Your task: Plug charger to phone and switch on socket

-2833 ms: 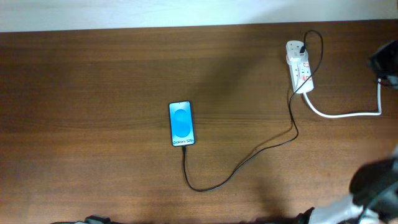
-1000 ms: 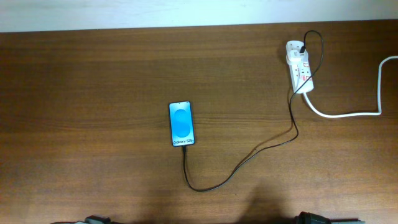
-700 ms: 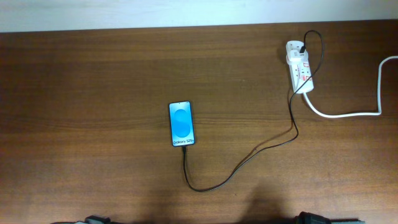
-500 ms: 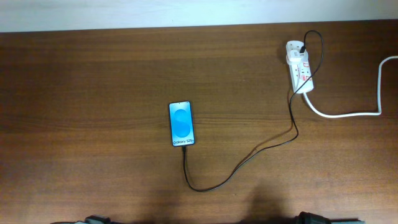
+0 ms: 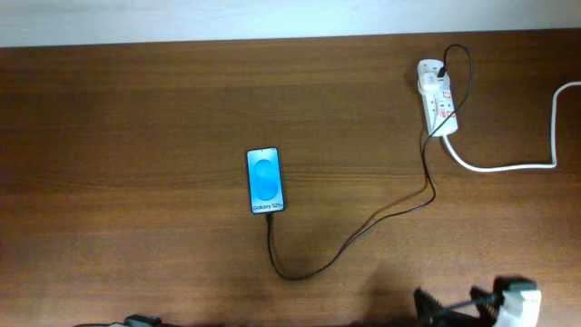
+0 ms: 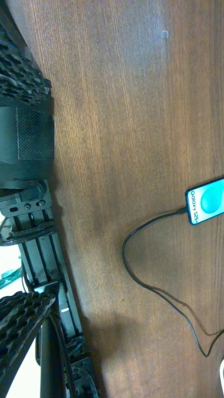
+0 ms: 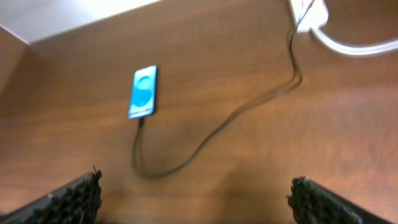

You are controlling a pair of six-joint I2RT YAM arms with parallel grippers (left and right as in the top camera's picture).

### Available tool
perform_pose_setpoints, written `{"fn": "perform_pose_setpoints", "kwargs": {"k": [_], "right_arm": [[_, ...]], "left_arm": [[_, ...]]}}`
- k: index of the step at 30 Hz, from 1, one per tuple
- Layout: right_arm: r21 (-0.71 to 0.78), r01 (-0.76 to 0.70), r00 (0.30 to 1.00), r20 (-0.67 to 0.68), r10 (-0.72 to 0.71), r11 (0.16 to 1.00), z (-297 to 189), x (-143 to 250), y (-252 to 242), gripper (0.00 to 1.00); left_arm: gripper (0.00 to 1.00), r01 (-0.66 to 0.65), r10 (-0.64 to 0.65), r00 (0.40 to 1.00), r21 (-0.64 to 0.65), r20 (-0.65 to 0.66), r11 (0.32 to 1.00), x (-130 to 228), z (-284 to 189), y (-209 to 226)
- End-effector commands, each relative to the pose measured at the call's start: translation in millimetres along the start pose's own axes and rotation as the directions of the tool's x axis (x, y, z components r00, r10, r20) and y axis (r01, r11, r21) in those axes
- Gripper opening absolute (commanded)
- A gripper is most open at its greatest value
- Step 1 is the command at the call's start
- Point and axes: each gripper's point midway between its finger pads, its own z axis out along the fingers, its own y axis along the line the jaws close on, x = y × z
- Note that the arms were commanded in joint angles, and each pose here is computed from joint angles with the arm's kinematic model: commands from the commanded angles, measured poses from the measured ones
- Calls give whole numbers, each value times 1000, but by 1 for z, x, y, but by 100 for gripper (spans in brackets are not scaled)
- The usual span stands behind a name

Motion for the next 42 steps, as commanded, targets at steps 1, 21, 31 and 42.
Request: {"fn": "perform_pose_setpoints", "kwargs": {"k": [1,21,31,42], "right_arm": [[-72,155,988,8,-155,985,23,-3,0,98],[-122,459,844,368,-389,880,70,-18,0,98],[-90,419,839,420,-347,904,96,-28,-14,98],[-57,357,809,518,-278,932,130,-44,-34,98]], "left_arm": [[99,-15,15,1000,0,6,1000,1,-1,1],[99,-16,16,1000,0,6,1000,1,-1,1],[99,-15,15,1000,0,6,1000,1,-1,1],[99,-15,15,1000,0,6,1000,1,-1,1]]}}
